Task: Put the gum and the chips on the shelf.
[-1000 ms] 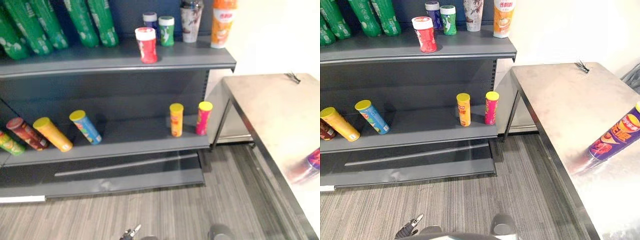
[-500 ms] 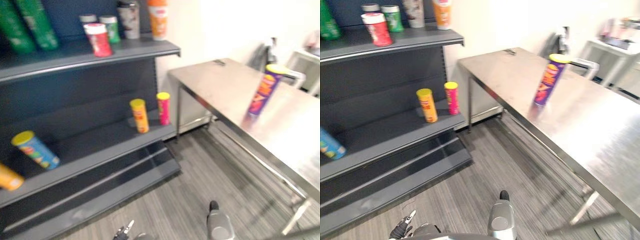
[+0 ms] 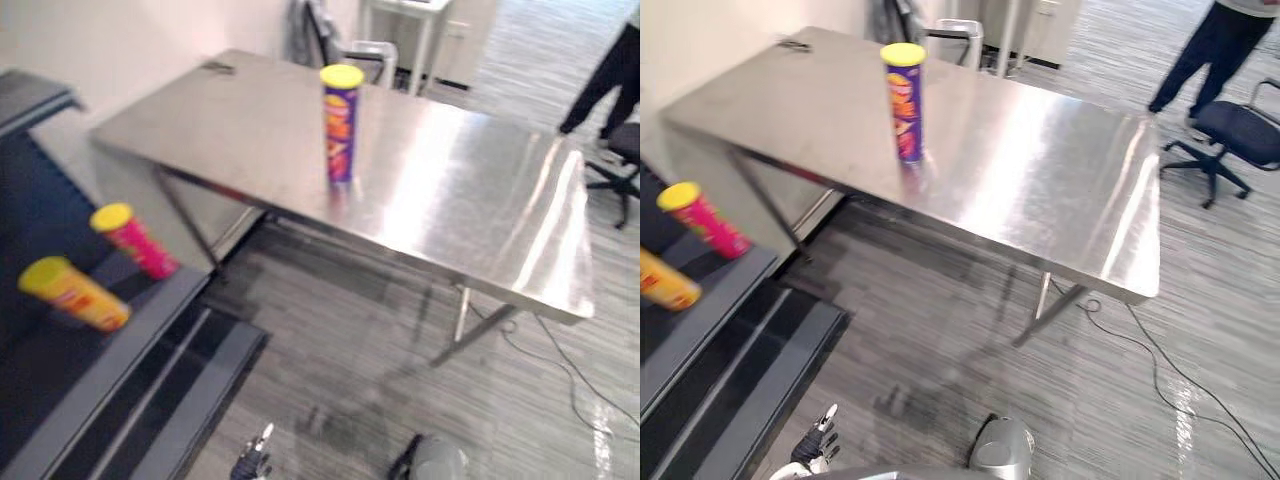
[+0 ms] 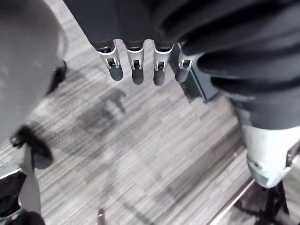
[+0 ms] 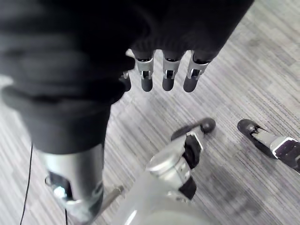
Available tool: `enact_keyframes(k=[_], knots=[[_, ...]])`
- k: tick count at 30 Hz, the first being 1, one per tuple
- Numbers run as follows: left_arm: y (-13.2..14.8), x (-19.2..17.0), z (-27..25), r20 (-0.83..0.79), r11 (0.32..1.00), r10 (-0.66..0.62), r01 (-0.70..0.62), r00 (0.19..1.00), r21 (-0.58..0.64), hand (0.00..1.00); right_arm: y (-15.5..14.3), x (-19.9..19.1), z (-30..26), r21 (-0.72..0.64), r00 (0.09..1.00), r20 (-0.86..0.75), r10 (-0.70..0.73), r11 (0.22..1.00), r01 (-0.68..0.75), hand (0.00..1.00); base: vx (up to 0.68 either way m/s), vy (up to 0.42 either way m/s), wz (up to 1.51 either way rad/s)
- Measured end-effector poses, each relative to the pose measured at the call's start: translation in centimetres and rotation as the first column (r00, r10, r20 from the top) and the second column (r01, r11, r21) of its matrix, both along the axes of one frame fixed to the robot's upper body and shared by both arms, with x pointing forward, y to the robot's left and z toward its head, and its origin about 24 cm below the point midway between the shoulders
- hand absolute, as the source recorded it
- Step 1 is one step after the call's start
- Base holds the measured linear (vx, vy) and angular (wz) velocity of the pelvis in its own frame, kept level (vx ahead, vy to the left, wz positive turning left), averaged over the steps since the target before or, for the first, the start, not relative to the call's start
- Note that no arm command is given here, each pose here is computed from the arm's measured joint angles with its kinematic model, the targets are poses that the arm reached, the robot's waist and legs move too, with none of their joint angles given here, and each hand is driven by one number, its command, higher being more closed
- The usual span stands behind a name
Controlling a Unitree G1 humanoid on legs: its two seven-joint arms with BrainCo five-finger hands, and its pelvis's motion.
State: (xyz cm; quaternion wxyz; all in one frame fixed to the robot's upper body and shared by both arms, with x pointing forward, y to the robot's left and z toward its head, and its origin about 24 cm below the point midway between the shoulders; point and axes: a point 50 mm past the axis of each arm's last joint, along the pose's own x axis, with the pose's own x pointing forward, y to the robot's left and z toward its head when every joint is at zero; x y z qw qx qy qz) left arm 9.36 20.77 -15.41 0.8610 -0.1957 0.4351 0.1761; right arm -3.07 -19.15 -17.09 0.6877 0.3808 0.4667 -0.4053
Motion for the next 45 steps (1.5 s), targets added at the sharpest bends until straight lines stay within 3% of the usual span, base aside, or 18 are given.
enact_keyframes(k=[8, 13, 16, 19, 23, 26, 30, 34, 36, 39, 40, 41, 42, 44, 45], knots=[[-2.3, 1.8, 0.2, 0.051, 0.999, -0.022, 0.023, 0.998, -0.036, 0.00, -5.4, 2.9, 1.2, -0.167, 0.994, 0.060, 0.091, 0.983, -0.080, 0.00, 0.19, -0.118, -0.56], [-1.0, 2.7, 1.4, 0.145, 0.999, 0.035, -0.038, 0.989, 0.016, 0.00, -5.9, 11.2, 2.5, -0.257, 0.937, 0.225, 0.268, 0.944, -0.208, 0.00, 0.06, 0.155, -0.67], [-0.3, 0.1, 0.7, 0.080, 0.995, 0.096, -0.099, 0.992, 0.024, 0.00, -5.4, 14.3, 3.3, -0.291, 0.901, 0.297, 0.318, 0.928, -0.231, 0.00, 0.07, 0.339, -0.85], [1.2, -1.2, 0.6, 0.056, 0.981, 0.185, -0.188, 0.981, 0.048, 0.00, -4.4, 14.3, 3.1, -0.281, 0.882, 0.287, 0.374, 0.913, -0.296, 0.00, 0.11, 0.181, -0.21], [1.3, -1.6, 0.4, 0.029, 0.982, 0.177, -0.179, 0.984, 0.061, 0.00, -4.5, 14.1, 3.1, -0.289, 0.878, 0.287, 0.383, 0.909, -0.302, 0.00, 0.04, 0.159, -0.23], [0.7, -2.2, 0.1, -0.004, 0.988, 0.143, -0.142, 0.990, 0.053, 0.00, -4.6, 11.5, 2.4, -0.262, 0.904, 0.223, 0.364, 0.916, -0.304, 0.00, 0.00, 0.030, -0.29], [-0.1, -2.5, -0.2, -0.023, 0.994, 0.104, -0.103, 0.994, 0.049, 0.00, -5.2, 6.3, 1.4, -0.212, 0.965, 0.085, 0.250, 0.950, -0.227, 0.00, -0.02, -0.021, -0.25], [0.3, -3.8, -0.5, -0.065, 0.989, 0.141, -0.138, 0.988, 0.050, 0.00, -6.1, 4.2, 1.5, -0.225, 0.987, 0.044, 0.155, 0.964, -0.141, 0.00, -0.06, -0.019, -0.37], [0.5, -4.8, -0.7, -0.091, 0.986, 0.165, -0.161, 0.982, 0.053, 0.00, -6.9, 3.3, 1.7, -0.241, 0.997, 0.047, 0.063, 0.969, -0.050, 0.00, -0.02, -0.001, -0.25], [0.6, -5.8, -0.9, -0.123, 0.981, 0.194, -0.189, 0.973, 0.054, 0.00, -9.1, 2.2, 2.6, -0.302, 0.979, 0.092, -0.180, 0.932, 0.200, 0.00, -0.01, 0.008, -0.06], [0.5, -6.2, -0.9, -0.137, 0.984, 0.176, -0.169, 0.975, 0.063, 0.00, -11.6, 2.2, 4.2, -0.377, 0.932, 0.181, -0.312, 0.854, 0.359, 0.00, 0.00, 0.000, 0.00], [0.5, -6.4, -0.9, -0.141, 0.985, 0.166, -0.158, 0.976, 0.066, 0.00, -12.6, 2.4, 5.0, -0.411, 0.915, 0.222, -0.337, 0.819, 0.401, 0.00, 0.05, 0.031, 0.02], [0.4, -6.5, -0.9, -0.145, 0.986, 0.162, -0.154, 0.976, 0.066, 0.00, -13.7, 2.7, 6.0, -0.451, 0.899, 0.265, -0.350, 0.779, 0.436, 0.00, 0.07, 0.019, 0.11], [0.4, -6.7, -1.0, -0.156, 0.990, 0.130, -0.119, 0.979, 0.078, 0.00, -17.9, 4.2, 11.1, -0.589, 0.828, 0.451, -0.333, 0.586, 0.556, 0.00, 0.09, 0.016, 0.15], [0.3, -6.7, -1.0, -0.157, 0.991, 0.122, -0.111, 0.980, 0.078, 0.00, -18.7, 4.5, 12.5, -0.611, 0.809, 0.493, -0.321, 0.534, 0.584, 0.00, 0.10, 0.012, 0.16]])
